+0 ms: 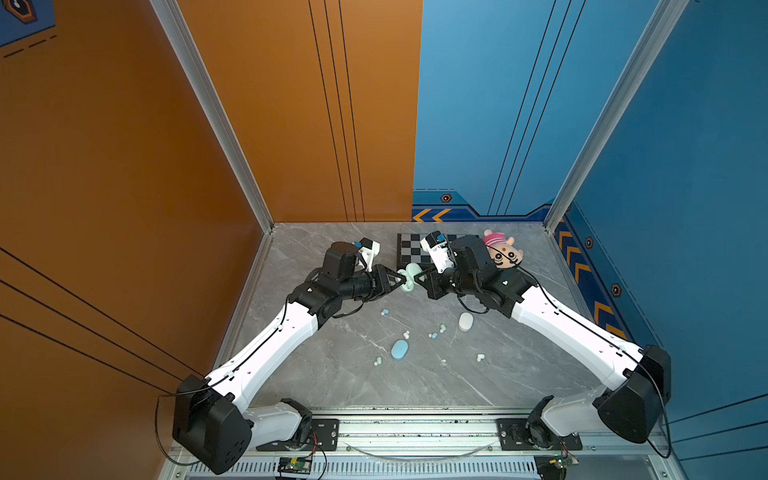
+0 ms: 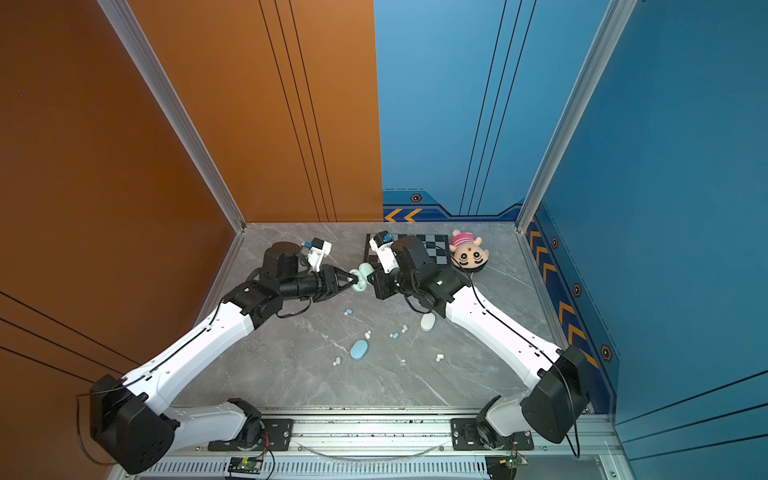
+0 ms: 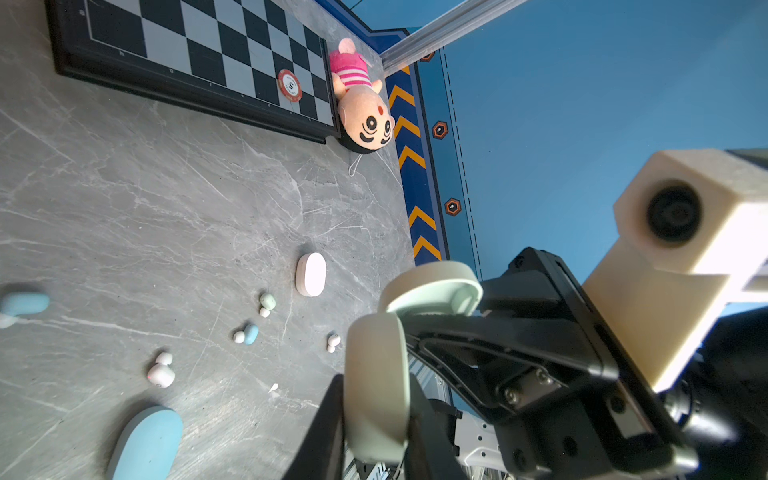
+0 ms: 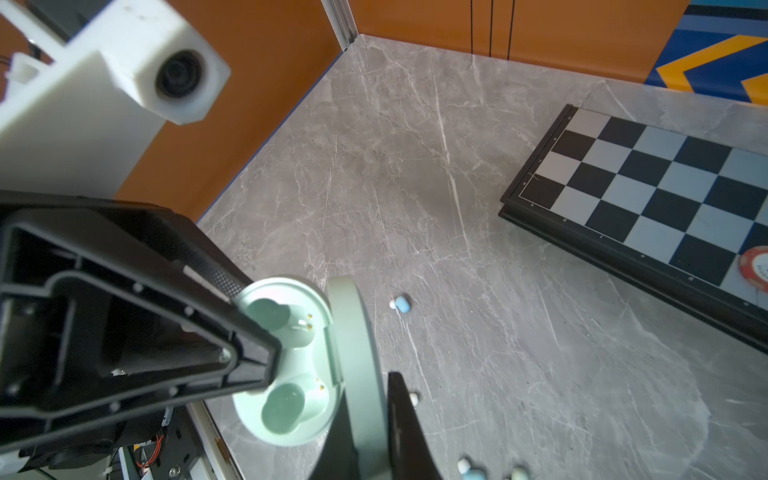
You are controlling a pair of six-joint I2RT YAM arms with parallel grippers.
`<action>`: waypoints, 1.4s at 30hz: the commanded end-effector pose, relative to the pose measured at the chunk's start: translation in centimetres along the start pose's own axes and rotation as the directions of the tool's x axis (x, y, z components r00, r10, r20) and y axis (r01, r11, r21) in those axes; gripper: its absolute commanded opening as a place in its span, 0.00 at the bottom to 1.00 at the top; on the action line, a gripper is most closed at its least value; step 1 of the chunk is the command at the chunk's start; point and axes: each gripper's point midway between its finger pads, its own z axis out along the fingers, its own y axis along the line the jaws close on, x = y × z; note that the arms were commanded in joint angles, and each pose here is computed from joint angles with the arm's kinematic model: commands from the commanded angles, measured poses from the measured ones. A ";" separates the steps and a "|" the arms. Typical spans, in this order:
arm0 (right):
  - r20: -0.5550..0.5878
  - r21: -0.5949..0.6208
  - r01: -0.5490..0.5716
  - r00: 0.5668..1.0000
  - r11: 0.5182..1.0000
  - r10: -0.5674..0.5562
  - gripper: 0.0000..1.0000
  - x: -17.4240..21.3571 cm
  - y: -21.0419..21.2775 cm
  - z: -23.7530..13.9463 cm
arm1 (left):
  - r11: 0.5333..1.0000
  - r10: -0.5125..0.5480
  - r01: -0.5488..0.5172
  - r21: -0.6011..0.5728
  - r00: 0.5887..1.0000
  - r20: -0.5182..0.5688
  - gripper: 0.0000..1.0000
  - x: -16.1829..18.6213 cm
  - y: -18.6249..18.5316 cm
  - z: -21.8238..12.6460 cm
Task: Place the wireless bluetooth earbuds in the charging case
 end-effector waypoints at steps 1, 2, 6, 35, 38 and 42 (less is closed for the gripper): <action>0.039 0.051 0.030 0.999 0.998 -0.032 0.00 -0.9 -0.9 -1.5 | 1.000 0.005 -0.005 0.008 1.000 0.017 0.51 -0.7 -0.7 -0.2; 0.031 0.058 0.041 0.999 0.997 -0.043 0.00 -0.7 -1.0 -1.7 | 1.000 0.022 -0.022 0.014 1.000 0.018 0.59 -0.7 -1.0 -0.4; -0.039 0.051 0.112 0.993 0.992 -0.110 0.00 0.7 -0.9 -2.1 | 0.982 0.189 -0.190 0.011 0.981 0.046 0.66 -1.0 -2.3 -2.1; 0.007 -0.326 0.445 0.884 0.834 -0.468 0.00 4.0 7.9 -7.5 | 0.301 0.940 -0.937 0.177 0.322 0.109 0.44 6.5 -7.6 -4.5; 0.018 -0.322 0.452 0.881 0.832 -0.473 0.00 3.8 8.0 -7.8 | 0.310 0.940 -0.929 0.202 0.331 0.082 0.40 7.0 -7.2 -4.2; 0.026 -0.322 0.459 0.879 0.828 -0.476 0.00 3.7 8.2 -8.1 | 0.315 0.939 -0.925 0.213 0.337 0.071 0.37 7.1 -7.0 -3.8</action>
